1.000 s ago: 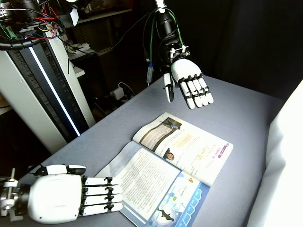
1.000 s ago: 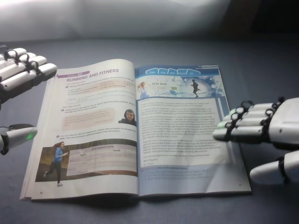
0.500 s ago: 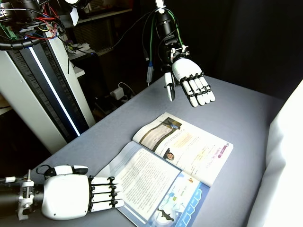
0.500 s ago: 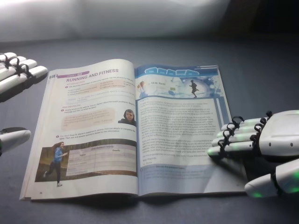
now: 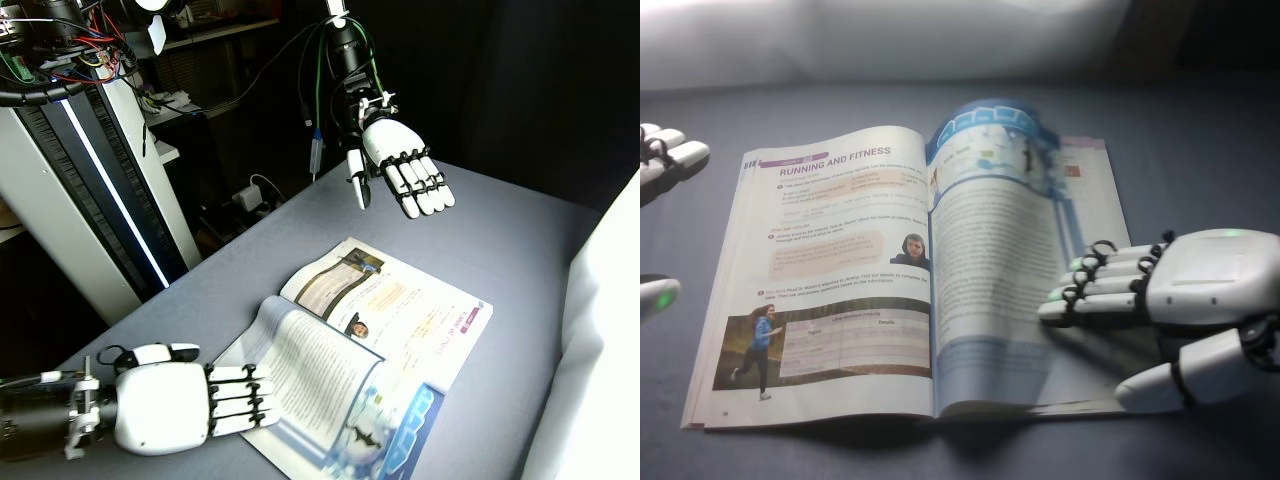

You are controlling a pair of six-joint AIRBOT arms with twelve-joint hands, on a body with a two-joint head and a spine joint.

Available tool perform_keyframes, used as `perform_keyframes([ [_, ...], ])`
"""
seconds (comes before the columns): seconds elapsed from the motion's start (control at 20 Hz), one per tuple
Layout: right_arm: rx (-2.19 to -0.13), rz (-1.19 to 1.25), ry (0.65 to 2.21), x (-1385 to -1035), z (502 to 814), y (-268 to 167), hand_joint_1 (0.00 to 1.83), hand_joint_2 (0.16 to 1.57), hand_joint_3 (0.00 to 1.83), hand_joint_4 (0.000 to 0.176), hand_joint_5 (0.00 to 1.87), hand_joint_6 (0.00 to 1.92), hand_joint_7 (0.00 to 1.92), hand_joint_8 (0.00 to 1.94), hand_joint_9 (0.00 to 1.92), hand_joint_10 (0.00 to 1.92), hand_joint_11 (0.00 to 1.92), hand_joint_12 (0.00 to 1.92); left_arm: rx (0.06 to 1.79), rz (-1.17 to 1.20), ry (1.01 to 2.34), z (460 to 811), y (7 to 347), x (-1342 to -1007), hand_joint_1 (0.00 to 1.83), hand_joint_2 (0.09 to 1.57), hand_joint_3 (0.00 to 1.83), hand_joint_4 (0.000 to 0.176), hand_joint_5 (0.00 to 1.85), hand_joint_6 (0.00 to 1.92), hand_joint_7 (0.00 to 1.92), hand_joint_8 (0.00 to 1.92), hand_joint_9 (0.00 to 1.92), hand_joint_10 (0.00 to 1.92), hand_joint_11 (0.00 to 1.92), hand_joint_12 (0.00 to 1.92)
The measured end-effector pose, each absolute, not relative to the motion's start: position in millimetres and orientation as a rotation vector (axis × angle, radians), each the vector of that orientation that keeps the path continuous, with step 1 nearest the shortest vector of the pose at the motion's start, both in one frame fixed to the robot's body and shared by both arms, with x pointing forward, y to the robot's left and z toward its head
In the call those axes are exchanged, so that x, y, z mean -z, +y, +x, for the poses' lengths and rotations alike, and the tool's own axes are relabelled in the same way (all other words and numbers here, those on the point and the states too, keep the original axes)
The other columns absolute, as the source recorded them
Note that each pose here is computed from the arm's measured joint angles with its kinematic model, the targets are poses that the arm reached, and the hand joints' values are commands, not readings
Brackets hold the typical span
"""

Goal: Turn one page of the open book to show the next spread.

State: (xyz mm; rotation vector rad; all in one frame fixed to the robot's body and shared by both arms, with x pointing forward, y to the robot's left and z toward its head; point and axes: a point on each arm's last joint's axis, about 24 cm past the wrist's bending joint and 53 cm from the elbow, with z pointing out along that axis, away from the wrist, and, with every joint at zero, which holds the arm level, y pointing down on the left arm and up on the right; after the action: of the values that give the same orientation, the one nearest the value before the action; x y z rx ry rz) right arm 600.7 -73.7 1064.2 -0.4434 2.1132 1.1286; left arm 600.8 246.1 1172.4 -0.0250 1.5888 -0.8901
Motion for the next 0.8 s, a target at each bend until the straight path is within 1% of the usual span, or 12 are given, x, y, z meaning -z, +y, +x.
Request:
perform_keyframes([
  [0.15,-1.169,-0.469,2.065,-1070.3,606.8,-50.5,0.00,1.31,0.00,0.000,0.00,0.00,0.00,0.00,0.00,0.00,0.00,0.00,0.881,-0.048,1.592,597.0,252.0,-1168.4,0.26,1.39,0.00,0.012,0.00,0.00,0.00,0.00,0.00,0.00,0.00,0.00],
  [0.2,-1.192,-0.470,2.046,-1071.1,607.3,-42.0,0.00,1.31,0.00,0.000,0.00,0.00,0.00,0.00,0.00,0.00,0.00,0.00,0.877,-0.046,1.596,595.0,253.7,-1166.6,0.28,1.39,0.00,0.007,0.00,0.00,0.00,0.00,0.00,0.00,0.01,0.00],
  [0.25,-1.215,-0.468,2.024,-1072.2,608.2,-33.5,0.00,1.31,0.01,0.000,0.00,0.00,0.00,0.00,0.00,0.00,0.00,0.00,0.870,-0.068,1.599,593.5,257.2,-1164.2,0.28,1.38,0.00,0.016,0.00,0.00,0.00,0.00,0.00,0.00,0.00,0.00],
  [0.3,-1.236,-0.461,2.009,-1073.6,609.0,-26.6,0.00,1.30,0.00,0.000,0.00,0.00,0.00,0.00,0.00,0.00,0.00,0.00,0.863,-0.074,1.605,592.9,259.5,-1162.1,0.30,1.38,0.00,0.009,0.01,0.00,0.00,0.00,0.00,0.00,0.01,0.01],
  [0.35,-1.251,-0.457,1.989,-1077.0,610.2,-20.3,0.00,1.31,0.00,0.000,0.00,0.00,0.00,0.00,0.00,0.00,0.00,0.00,0.859,-0.081,1.608,592.8,261.3,-1160.9,0.31,1.38,0.00,0.015,0.02,0.01,0.00,0.00,0.00,0.00,0.01,0.01],
  [0.4,-1.274,-0.457,1.958,-1082.7,611.5,-12.3,0.00,1.30,0.00,0.000,0.00,0.00,0.00,0.00,0.00,0.00,0.00,0.00,0.856,-0.082,1.606,592.4,262.4,-1160.9,0.27,1.39,0.00,0.013,0.03,0.01,0.00,0.00,0.00,0.00,0.00,0.00],
  [0.45,-1.303,-0.446,1.925,-1090.7,614.6,-3.9,0.00,1.28,0.00,0.000,0.00,0.00,0.00,0.00,0.00,0.00,0.00,0.00,0.857,-0.082,1.605,592.2,262.4,-1161.2,0.28,1.39,0.00,0.005,0.06,0.01,0.00,0.00,0.00,0.00,0.03,0.02],
  [0.5,-1.313,-0.443,1.909,-1093.7,616.3,-0.6,0.00,1.28,0.00,0.000,0.00,0.00,0.00,0.00,0.00,0.00,0.00,0.00,0.858,-0.081,1.603,592.1,262.3,-1161.7,0.28,1.39,0.00,0.005,0.06,0.01,0.00,0.00,0.00,0.00,0.03,0.02],
  [0.55,-1.348,-0.429,1.875,-1102.4,620.7,9.0,0.00,1.26,0.00,0.000,0.00,0.00,0.00,0.00,0.00,0.00,0.00,0.00,0.860,-0.080,1.598,591.9,262.1,-1162.7,0.31,1.40,0.00,0.000,0.10,0.02,0.00,0.00,0.00,0.00,0.03,0.02],
  [0.6,-1.376,-0.421,1.850,-1109.1,623.1,16.8,0.00,1.25,0.00,0.000,0.00,0.00,0.00,0.00,0.00,0.00,0.00,0.00,0.862,-0.081,1.597,591.9,262.0,-1162.6,0.33,1.41,0.00,0.000,0.11,0.02,0.00,0.00,0.00,0.00,0.03,0.03],
  [0.75,-1.446,-0.457,1.760,-1131.5,623.2,45.1,0.00,1.28,0.00,0.000,0.00,0.00,0.00,0.00,0.00,0.00,0.00,0.00,0.869,-0.087,1.604,591.2,259.8,-1157.9,0.32,1.44,0.01,0.000,0.11,0.01,0.00,0.00,0.00,0.00,0.01,0.04],
  [0.8,-1.475,-0.473,1.721,-1142.6,622.4,55.6,0.00,1.28,0.00,0.000,0.00,0.00,0.00,0.00,0.00,0.00,0.00,0.00,0.875,-0.086,1.610,591.0,258.5,-1155.3,0.31,1.45,0.01,0.000,0.02,0.00,0.00,0.00,0.00,0.00,0.00,0.01],
])
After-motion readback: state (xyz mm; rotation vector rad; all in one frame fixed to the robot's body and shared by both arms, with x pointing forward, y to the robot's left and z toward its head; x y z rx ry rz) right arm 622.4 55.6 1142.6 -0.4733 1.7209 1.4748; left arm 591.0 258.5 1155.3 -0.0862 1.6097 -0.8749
